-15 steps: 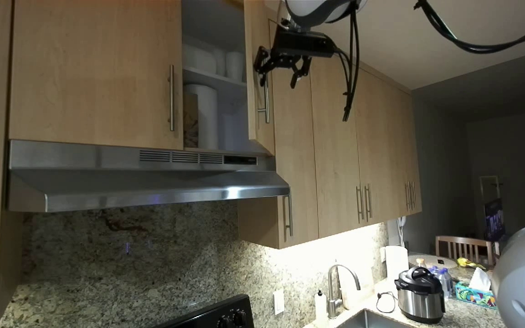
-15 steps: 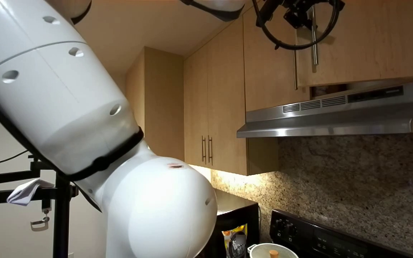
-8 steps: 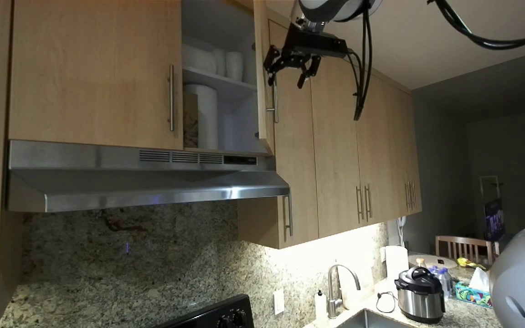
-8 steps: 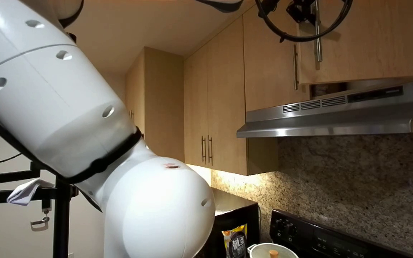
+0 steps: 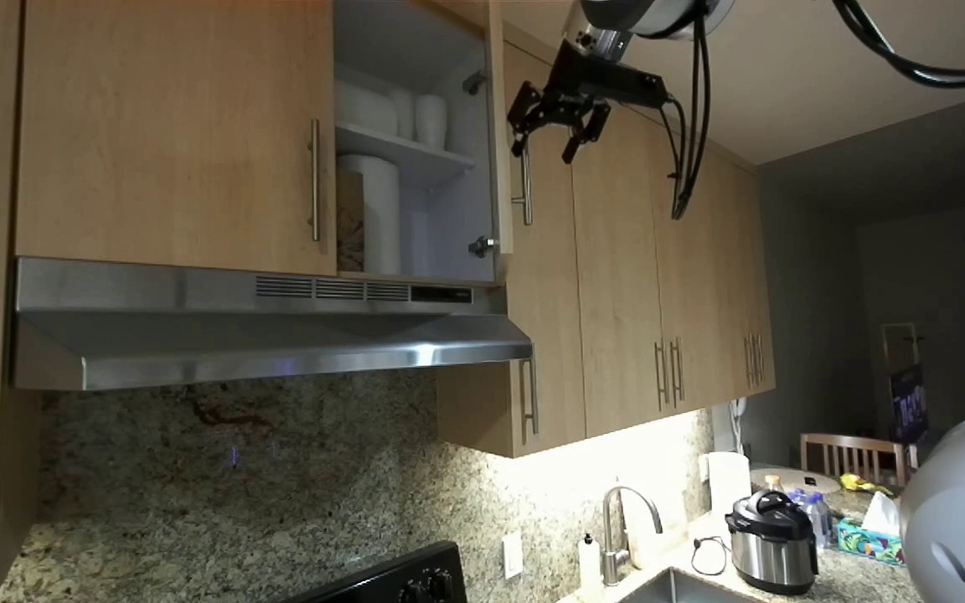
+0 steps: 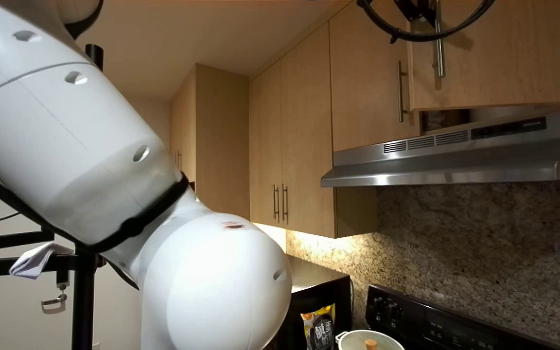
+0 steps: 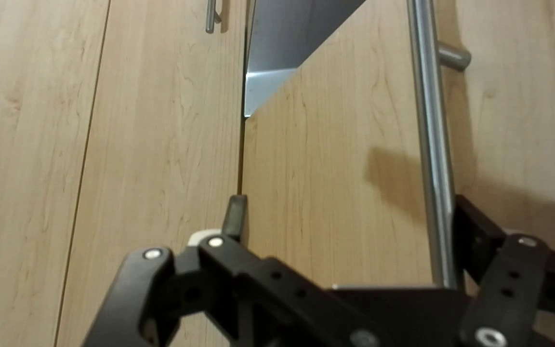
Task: Open and close the right cabinet door on top of the stove
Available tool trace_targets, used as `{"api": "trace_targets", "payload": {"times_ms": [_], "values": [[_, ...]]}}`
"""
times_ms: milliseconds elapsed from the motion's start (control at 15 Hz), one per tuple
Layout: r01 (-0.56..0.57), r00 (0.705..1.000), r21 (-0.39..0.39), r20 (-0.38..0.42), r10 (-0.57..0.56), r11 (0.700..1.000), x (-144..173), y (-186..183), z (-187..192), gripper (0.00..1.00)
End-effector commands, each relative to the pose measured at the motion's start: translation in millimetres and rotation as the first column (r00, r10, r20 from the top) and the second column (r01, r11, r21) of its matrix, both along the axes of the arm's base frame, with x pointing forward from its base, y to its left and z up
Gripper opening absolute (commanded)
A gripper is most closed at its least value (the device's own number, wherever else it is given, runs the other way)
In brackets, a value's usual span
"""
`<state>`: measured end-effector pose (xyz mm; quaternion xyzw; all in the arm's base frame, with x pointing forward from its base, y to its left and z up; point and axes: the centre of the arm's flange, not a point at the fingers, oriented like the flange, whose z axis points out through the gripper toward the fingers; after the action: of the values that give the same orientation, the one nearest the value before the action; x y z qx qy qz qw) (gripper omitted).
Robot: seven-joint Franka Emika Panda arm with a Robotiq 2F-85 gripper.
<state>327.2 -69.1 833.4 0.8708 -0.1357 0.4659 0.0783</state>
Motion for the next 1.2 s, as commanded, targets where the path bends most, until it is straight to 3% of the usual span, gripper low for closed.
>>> {"api": "trace_targets", "payload": {"times_ms": [0,667,1133], "values": [[0.019,0.995,-0.112,-0.092,-0.029,0.994,-32.4,-49.3,-12.9,1.00],[-0.157,0.981,-0.088,-0.124,0.146,0.984,-61.5,-104.2,-12.3,1.00],[-0.199,0.974,-0.076,-0.125,0.189,0.977,-75.6,-135.6,-13.2,1.00]]}}
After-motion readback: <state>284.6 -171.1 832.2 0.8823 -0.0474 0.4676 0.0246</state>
